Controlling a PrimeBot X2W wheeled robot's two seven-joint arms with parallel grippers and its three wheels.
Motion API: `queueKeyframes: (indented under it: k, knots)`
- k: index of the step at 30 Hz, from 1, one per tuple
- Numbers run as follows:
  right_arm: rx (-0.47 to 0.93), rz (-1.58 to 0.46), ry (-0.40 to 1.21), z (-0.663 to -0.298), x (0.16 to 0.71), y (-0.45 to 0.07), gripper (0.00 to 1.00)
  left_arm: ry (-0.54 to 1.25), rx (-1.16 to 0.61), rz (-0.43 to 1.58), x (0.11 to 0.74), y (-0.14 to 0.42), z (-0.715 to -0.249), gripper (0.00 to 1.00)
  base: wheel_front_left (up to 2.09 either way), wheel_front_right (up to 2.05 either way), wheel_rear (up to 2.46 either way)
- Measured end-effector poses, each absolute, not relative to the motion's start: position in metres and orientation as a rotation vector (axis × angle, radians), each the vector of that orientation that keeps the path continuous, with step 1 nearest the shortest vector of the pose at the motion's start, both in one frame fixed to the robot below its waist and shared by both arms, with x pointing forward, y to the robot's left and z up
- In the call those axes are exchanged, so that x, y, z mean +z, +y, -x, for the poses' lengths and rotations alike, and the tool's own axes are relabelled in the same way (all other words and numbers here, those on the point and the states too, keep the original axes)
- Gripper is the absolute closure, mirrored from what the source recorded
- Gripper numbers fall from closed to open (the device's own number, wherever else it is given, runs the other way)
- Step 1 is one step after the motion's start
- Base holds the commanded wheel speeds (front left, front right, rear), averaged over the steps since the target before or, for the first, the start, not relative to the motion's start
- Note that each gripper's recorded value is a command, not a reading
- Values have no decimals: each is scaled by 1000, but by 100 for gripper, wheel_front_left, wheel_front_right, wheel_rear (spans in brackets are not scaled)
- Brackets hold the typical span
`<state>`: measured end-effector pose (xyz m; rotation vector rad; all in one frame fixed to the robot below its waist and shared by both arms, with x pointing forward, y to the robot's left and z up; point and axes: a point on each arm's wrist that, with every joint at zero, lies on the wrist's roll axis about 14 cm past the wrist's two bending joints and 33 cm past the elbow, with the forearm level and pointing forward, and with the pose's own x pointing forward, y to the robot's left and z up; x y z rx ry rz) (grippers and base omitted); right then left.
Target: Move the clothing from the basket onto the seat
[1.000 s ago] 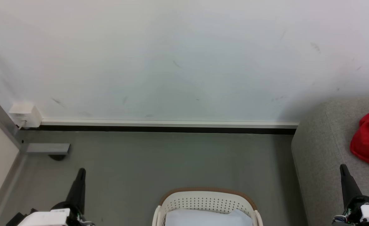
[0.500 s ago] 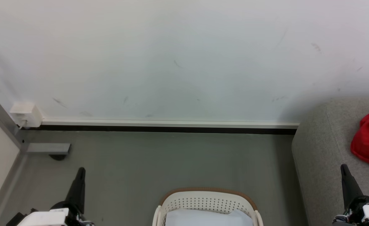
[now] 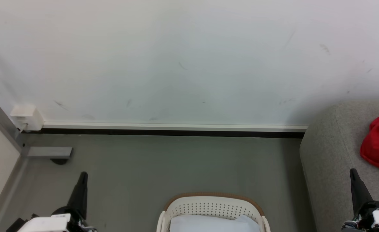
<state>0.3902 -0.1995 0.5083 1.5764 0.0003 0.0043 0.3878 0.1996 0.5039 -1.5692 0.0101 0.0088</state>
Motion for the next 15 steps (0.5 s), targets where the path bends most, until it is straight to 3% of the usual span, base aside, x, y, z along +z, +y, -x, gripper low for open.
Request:
queueKeyframes:
  k: [15]
  knots:
    - [4, -1577, 0, -390, 508, -200, 100, 10, 9, 1569, 504, 200, -388, 100, 0, 0, 0]
